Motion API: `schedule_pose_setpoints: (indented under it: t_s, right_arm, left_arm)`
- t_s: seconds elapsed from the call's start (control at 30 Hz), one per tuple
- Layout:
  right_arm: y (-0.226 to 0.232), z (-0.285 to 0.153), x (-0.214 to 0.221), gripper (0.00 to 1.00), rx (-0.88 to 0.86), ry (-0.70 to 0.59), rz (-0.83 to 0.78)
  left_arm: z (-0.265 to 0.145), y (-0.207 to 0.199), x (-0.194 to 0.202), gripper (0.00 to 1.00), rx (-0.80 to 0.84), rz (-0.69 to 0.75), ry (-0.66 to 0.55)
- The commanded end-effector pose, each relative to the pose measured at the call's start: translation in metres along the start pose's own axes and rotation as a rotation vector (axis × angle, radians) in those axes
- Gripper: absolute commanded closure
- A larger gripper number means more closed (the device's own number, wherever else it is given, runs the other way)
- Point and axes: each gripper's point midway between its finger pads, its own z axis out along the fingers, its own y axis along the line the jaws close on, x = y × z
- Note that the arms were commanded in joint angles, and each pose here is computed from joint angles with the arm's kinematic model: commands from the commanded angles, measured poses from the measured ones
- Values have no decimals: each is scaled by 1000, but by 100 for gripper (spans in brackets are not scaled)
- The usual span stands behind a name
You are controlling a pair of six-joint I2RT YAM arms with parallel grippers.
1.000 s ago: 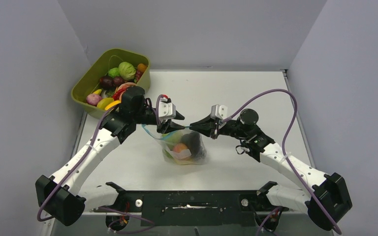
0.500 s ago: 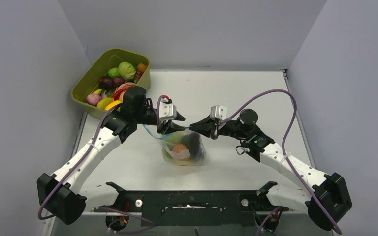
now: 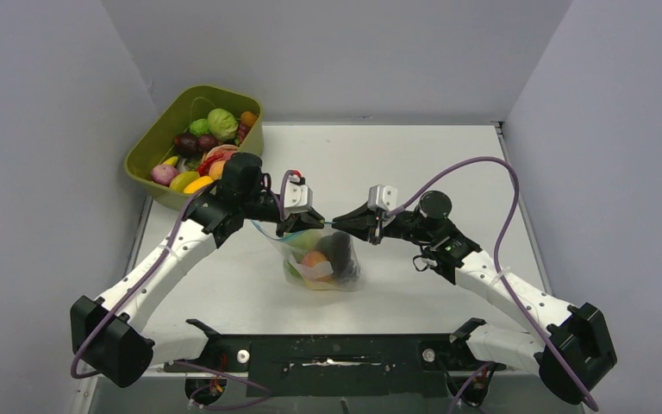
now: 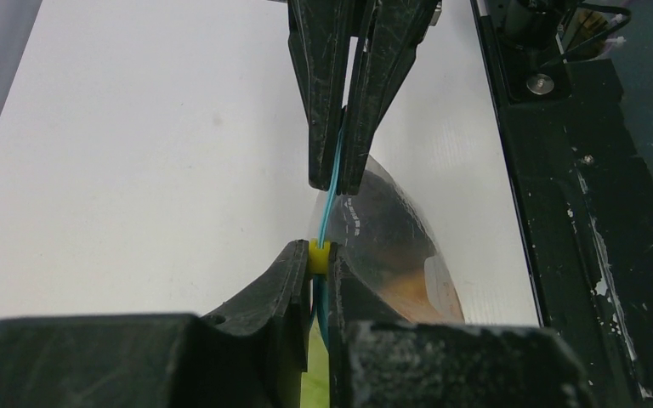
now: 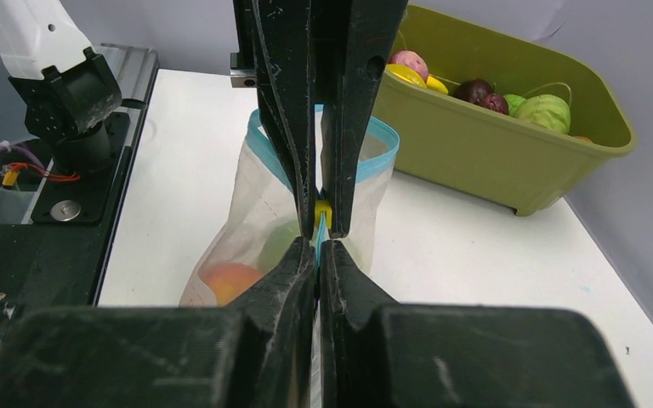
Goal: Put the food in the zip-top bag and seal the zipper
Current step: Zip the zipper food storage bag at the center of the board.
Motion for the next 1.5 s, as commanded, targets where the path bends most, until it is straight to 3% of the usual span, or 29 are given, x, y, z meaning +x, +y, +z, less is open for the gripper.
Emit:
schedule_pose_setpoints:
  t_s: [0.0, 0.6, 1.47]
  right_arm:
    - [-6, -3, -32, 100, 19, -74, -94]
    - [-46, -49, -33, 100, 277, -47, -116]
    - [-113, -160, 4, 100, 806, 1, 111]
  left_arm:
    - [-11, -3, -31, 100, -2, 78, -58]
    - [-26, 4, -26, 100, -121, 64, 19]
    - [-42, -13, -34, 100, -182, 42, -11]
